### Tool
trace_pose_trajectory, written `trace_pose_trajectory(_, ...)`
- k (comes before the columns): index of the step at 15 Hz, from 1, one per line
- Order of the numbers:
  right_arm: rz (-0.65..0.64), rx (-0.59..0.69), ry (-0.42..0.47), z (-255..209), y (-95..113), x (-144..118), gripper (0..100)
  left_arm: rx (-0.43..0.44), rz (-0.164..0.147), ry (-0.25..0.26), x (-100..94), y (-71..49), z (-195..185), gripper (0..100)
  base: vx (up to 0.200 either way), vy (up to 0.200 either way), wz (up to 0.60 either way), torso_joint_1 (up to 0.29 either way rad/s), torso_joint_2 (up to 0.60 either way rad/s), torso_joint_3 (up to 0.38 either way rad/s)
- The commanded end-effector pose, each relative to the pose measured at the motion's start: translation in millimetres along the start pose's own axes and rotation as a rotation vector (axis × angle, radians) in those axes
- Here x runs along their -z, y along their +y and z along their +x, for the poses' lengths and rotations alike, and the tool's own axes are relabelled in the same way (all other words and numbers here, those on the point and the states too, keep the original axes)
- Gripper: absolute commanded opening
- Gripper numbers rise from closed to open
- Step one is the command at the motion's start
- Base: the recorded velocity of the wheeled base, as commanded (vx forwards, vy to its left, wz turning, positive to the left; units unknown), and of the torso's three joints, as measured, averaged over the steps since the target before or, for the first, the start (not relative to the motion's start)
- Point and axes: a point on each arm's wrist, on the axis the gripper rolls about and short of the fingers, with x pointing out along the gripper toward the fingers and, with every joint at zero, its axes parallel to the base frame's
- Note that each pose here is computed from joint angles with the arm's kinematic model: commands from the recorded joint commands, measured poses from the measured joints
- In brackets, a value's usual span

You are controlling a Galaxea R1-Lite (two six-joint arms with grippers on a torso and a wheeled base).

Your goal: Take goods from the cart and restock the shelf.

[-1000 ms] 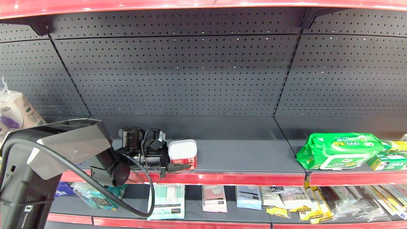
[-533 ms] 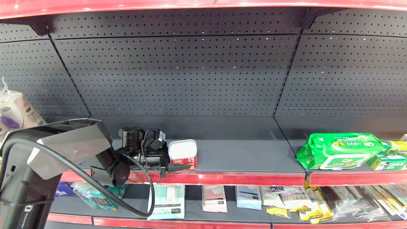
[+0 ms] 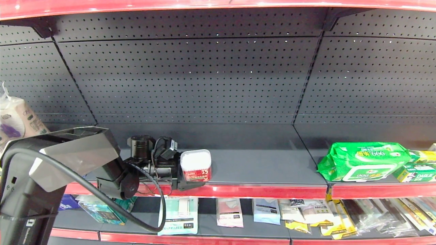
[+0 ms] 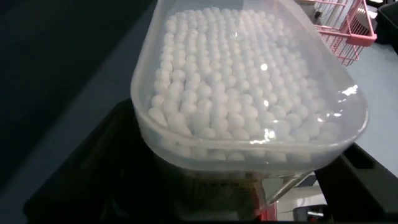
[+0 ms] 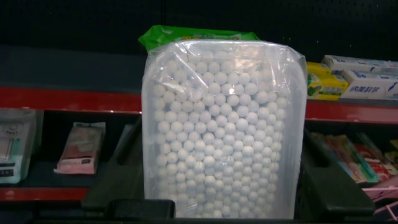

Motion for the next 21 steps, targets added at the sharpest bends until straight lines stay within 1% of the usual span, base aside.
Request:
trace_pose_trajectory(1,0.0,0.001,-0.002,0,0,-1,0,-0.03,0.021,-0.009,-9.1,4.3,-11,100,0.0,0.0,0.0,0.0,0.0,0.0)
trace_pose_trajectory(4,0.0,0.0,0.0,0,0,0,0,-0.058,0.031,-0.012,-14.3,7.7,-22,100,0.0,0.0,0.0,0.0,0.0,0.0)
trace_pose_trajectory(11,0.0,-0.001,-0.002,0,0,-1,0,-0.088,0.031,-0.009,-13.4,11.7,-30,100,0.0,0.0,0.0,0.0,0.0,0.0)
trace_pose_trajectory(15,-0.001,-0.001,0.001,0,0,0,0,-0.089,0.033,-0.011,-14.0,12.1,-31,100,0.0,0.0,0.0,0.0,0.0,0.0)
trace_pose_trajectory(17,-0.001,-0.002,0.002,0,0,0,0,-0.081,0.043,-0.021,-25.9,7.7,-34,100,0.0,0.0,0.0,0.0,0.0,0.0)
trace_pose_trajectory(19,0.001,-0.003,0.001,0,0,0,0,-0.077,0.024,-0.033,-45.9,-3.5,-39,100,0.0,0.0,0.0,0.0,0.0,0.0)
trace_pose_trajectory(20,0.001,-0.003,0.001,0,0,0,0,-0.078,0.015,-0.041,-56.0,-7.3,-41,100,0.0,0.0,0.0,0.0,0.0,0.0)
trace_pose_trajectory(21,0.001,-0.003,0.002,0,0,0,0,-0.079,0.01,-0.05,-64.5,-8.5,-42,100,0.0,0.0,0.0,0.0,0.0,0.0)
